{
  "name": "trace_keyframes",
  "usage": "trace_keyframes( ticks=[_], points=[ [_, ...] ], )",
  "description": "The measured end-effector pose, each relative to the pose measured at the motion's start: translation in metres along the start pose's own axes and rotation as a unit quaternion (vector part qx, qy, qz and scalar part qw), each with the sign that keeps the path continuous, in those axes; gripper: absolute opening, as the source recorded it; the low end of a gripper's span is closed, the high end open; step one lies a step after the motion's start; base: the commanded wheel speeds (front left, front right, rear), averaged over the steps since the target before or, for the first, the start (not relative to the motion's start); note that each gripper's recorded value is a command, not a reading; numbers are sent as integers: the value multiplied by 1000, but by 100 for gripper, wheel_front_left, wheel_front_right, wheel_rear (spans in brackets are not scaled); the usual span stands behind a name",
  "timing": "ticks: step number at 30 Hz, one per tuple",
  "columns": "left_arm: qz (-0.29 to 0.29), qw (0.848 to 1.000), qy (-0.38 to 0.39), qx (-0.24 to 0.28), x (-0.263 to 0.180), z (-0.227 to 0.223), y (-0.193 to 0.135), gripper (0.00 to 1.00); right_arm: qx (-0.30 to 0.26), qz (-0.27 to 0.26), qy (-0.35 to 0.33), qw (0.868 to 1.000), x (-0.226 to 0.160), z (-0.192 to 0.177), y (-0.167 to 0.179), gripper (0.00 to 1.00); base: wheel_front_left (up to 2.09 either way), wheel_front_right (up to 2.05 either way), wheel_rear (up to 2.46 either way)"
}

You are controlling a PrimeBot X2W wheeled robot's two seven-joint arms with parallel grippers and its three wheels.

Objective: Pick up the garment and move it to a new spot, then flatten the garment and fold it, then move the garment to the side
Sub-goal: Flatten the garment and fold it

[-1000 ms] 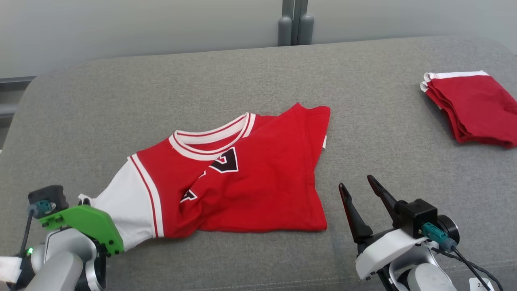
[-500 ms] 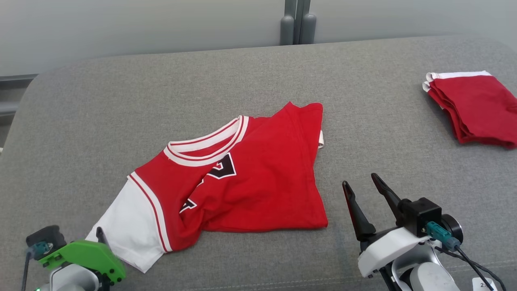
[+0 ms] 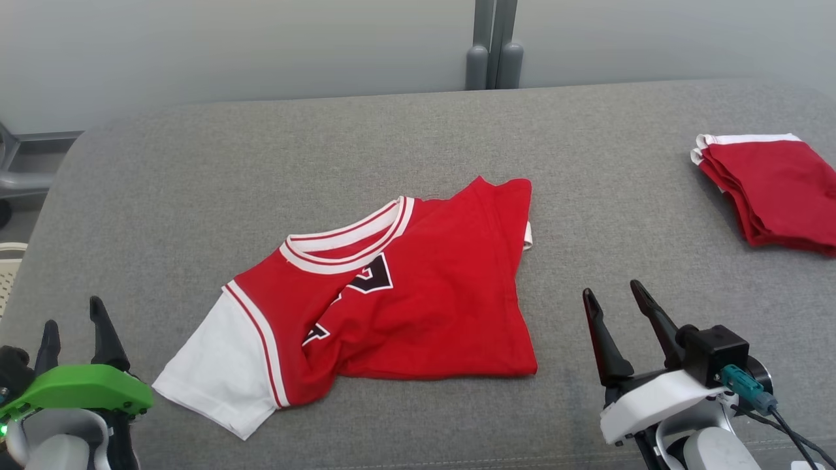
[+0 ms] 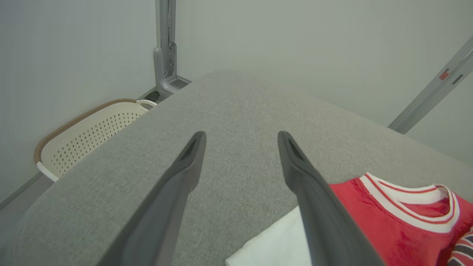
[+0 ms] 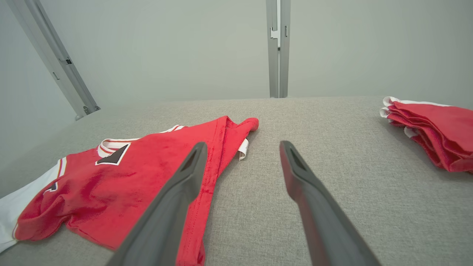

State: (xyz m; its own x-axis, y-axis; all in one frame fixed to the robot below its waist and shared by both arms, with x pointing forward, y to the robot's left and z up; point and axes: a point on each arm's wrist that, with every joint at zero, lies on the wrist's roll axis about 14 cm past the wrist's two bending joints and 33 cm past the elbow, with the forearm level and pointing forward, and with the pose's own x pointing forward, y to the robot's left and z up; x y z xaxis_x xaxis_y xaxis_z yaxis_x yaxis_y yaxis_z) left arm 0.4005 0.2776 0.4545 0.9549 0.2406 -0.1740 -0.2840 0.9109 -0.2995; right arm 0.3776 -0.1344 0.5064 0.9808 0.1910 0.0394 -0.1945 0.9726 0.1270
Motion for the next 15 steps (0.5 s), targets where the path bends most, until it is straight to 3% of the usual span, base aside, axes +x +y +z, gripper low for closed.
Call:
trace_keyframes(
  ticks=[6,15],
  points=[
    [-43,997,-64,-25,-26,16,-27,100,26,-14,-27,999,-6,8,-6,100,0,0,0],
    [-73,994,-85,8,-61,13,-36,100,21,-20,-29,999,-17,4,-9,100,0,0,0]
  ],
)
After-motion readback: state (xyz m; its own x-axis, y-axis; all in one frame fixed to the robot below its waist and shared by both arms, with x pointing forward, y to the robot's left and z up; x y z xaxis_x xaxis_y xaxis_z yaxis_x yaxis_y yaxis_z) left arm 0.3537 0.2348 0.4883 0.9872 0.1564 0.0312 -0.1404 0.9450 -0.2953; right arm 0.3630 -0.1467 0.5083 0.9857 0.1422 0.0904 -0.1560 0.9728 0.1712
